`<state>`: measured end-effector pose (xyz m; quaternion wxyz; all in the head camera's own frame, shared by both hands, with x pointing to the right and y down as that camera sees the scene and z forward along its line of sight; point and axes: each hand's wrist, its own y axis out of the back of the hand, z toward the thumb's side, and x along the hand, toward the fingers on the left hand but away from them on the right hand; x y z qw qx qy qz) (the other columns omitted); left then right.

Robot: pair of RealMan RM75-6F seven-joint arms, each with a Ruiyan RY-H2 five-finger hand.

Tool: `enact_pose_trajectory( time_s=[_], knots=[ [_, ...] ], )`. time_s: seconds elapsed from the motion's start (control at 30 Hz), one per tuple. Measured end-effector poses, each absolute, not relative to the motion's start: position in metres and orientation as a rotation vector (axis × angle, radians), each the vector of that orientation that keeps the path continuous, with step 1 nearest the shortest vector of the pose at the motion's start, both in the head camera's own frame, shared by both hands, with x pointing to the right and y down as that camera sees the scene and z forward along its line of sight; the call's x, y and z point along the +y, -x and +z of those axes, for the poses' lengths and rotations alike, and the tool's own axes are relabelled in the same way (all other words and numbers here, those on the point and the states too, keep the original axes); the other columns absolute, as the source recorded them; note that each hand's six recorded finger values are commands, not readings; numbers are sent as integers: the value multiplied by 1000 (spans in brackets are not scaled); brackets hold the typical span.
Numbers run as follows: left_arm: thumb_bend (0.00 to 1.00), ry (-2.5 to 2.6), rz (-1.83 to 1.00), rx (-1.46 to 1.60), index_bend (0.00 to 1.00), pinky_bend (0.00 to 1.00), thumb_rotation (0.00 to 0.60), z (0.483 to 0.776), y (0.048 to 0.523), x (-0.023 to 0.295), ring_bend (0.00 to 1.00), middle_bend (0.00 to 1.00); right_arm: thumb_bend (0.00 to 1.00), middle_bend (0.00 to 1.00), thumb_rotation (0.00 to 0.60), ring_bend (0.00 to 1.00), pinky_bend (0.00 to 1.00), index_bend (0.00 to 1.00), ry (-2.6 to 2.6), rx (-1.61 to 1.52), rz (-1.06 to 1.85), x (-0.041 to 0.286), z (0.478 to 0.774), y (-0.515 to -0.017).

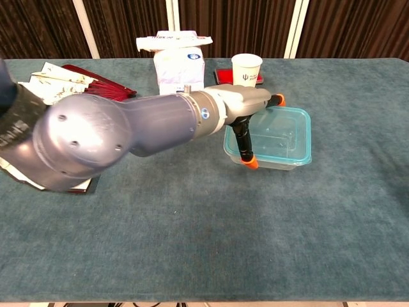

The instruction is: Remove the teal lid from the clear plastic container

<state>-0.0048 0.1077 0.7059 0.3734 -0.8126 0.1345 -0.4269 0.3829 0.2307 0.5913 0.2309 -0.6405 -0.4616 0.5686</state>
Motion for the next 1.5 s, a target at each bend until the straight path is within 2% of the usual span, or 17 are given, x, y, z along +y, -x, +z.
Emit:
enact_pose_trajectory(
  time_s=[0.27,0.5,0.67,1.23,1.5],
  knots=[
    [297,2205,-970,191,207,439,600,704,11,115,251,274,299,0,600,0,0,0,1776,-1260,1512,217,591,-363],
    [298,2182,-882,28,197,421,600,701,13,127,225,233,299,0,600,0,0,0,1832,-1214,1470,215,602,-330],
    [298,2117,-822,-52,203,420,600,703,16,133,225,238,299,0,600,0,0,0,1848,-1177,1454,214,611,-310],
    [298,2283,-903,29,216,422,600,719,16,128,228,246,299,0,600,0,0,0,1899,-1167,1356,210,634,-228],
    [298,2317,-930,40,228,422,600,718,12,124,230,250,299,0,600,0,0,0,1902,-1174,1362,208,641,-211]
  ],
)
